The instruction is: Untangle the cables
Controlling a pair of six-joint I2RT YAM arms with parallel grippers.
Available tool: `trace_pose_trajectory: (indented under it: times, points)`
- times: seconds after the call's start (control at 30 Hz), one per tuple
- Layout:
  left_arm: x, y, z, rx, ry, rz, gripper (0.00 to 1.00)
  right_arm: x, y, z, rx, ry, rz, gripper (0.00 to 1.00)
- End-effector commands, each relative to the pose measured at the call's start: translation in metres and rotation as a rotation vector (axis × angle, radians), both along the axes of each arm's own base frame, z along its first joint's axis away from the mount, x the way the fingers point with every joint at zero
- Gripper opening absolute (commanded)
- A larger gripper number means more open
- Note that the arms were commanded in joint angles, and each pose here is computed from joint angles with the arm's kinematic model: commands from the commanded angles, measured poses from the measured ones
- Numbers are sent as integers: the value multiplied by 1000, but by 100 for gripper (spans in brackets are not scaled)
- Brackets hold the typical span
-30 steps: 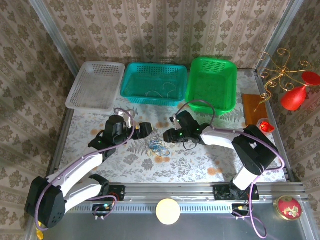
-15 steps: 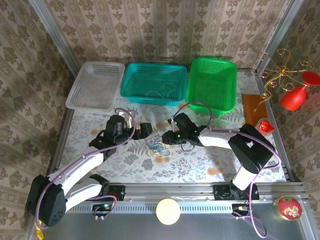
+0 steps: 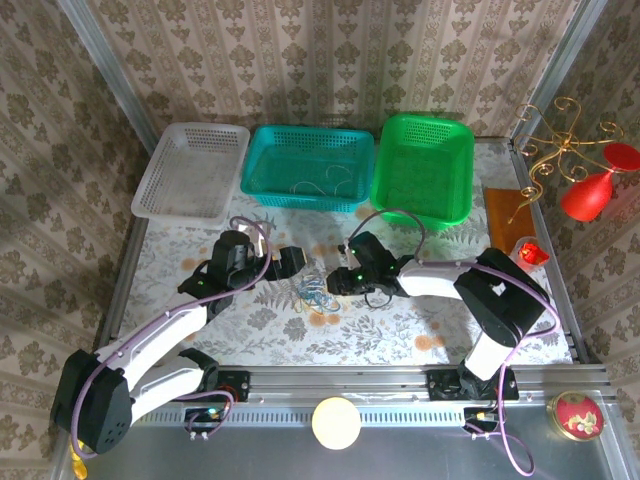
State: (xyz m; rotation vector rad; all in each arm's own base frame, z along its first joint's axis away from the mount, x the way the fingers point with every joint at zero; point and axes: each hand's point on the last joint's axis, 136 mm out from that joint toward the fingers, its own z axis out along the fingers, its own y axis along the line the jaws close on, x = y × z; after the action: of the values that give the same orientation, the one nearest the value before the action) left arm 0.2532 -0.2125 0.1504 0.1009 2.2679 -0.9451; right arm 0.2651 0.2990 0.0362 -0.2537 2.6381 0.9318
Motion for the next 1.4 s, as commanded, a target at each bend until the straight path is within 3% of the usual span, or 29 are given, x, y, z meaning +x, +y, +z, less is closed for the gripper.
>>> trace_pose_trajectory:
  times: [0.0, 0.23, 0.57, 1.1, 1.37]
  points:
    - [2, -2, 8, 10, -25, -10, 100, -5, 0, 17, 30, -26, 5, 32]
    - [2, -4, 12, 7, -30, -19, 100, -9, -11, 30, 32, -60, -16, 38]
    - [3, -4, 9, 1, -21, -17, 100, -14, -12, 17, 25, -41, -28, 36]
    - [2, -4, 6, 2, -17, -16, 100, 19, -8, 18, -109, -127, -14, 46]
    - [2, -4, 7, -1, -20, -15, 100, 29, 0, 0, -159, -115, -8, 46]
